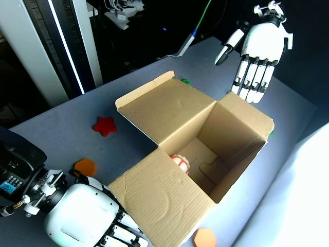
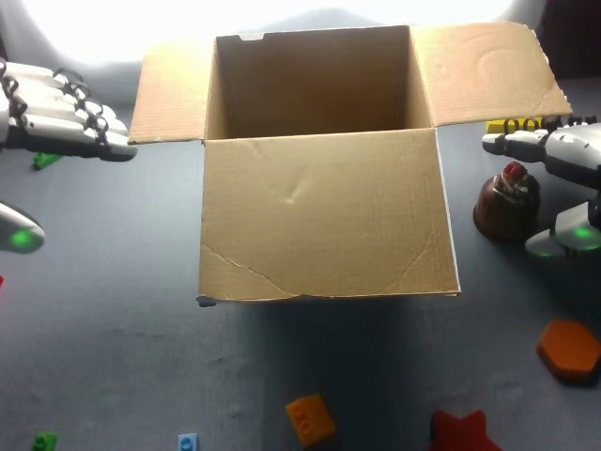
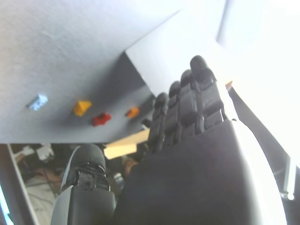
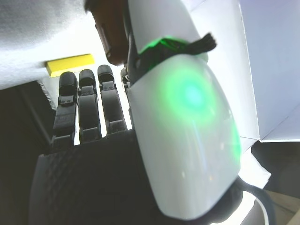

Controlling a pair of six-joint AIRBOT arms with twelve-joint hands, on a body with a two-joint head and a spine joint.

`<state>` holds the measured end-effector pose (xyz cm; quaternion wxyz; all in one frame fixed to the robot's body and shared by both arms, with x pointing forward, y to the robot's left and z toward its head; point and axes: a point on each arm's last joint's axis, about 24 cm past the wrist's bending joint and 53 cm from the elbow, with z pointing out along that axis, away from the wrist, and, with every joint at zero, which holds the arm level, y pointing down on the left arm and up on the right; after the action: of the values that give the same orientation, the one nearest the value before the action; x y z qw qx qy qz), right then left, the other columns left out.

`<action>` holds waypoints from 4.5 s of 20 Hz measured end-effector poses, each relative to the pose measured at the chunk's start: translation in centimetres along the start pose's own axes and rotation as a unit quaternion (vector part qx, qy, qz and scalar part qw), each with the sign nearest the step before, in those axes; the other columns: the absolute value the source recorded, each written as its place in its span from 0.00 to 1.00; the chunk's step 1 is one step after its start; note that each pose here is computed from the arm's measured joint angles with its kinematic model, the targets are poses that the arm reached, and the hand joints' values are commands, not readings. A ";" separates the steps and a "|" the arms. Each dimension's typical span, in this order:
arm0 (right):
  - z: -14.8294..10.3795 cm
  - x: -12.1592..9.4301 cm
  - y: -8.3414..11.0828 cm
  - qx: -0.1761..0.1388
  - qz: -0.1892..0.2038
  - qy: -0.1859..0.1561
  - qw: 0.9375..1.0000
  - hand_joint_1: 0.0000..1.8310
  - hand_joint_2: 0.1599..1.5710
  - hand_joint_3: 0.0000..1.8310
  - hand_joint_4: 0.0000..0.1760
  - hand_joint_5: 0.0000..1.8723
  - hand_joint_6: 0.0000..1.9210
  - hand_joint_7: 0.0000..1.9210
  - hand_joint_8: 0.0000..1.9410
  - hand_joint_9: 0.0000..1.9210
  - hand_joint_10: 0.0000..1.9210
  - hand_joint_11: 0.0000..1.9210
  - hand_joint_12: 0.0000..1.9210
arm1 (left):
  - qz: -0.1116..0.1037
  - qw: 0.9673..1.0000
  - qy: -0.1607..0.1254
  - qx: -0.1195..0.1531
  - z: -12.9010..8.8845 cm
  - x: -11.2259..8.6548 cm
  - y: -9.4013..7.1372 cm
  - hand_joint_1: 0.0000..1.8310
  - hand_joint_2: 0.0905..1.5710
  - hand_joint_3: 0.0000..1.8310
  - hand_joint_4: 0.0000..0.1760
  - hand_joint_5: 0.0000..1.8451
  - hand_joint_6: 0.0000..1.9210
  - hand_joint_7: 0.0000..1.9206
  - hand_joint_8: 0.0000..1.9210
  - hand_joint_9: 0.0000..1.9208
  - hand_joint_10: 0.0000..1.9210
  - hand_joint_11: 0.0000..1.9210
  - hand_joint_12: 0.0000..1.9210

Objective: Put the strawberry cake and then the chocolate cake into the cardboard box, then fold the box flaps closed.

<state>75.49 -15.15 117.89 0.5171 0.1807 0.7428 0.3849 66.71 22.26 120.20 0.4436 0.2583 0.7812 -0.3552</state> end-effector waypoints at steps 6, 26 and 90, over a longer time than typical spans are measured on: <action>0.0 -0.8 0.4 -0.004 0.001 -0.014 1.000 0.66 0.73 0.00 0.00 0.43 0.57 0.48 0.67 0.33 0.77 0.11 1.00 | -0.013 1.000 0.015 0.004 1.1 2.0 -0.3 0.00 0.74 0.00 0.00 0.03 0.00 0.05 0.00 0.06 0.00 0.00 0.31; -6.2 -18.1 8.0 -0.109 0.043 -0.215 0.970 0.68 0.69 0.00 0.00 0.53 0.44 0.49 0.64 0.36 0.76 0.13 1.00 | -0.053 0.997 -0.049 -0.020 2.2 -0.1 2.7 0.00 0.75 0.00 0.06 0.05 0.00 0.08 0.00 0.09 0.00 0.00 0.38; -8.6 -13.1 15.9 -0.215 -0.043 -0.196 0.956 0.06 0.67 0.01 0.00 0.00 0.00 0.02 0.00 0.01 0.00 0.00 0.01 | -0.062 0.993 -0.094 -0.016 2.2 -3.3 2.4 0.00 0.75 0.00 0.08 0.06 0.00 0.07 0.00 0.07 0.00 0.00 0.35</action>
<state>70.87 -17.02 139.62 0.6949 0.1052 0.5338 0.4703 71.09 21.72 121.54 0.4964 0.1678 0.7559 -0.3925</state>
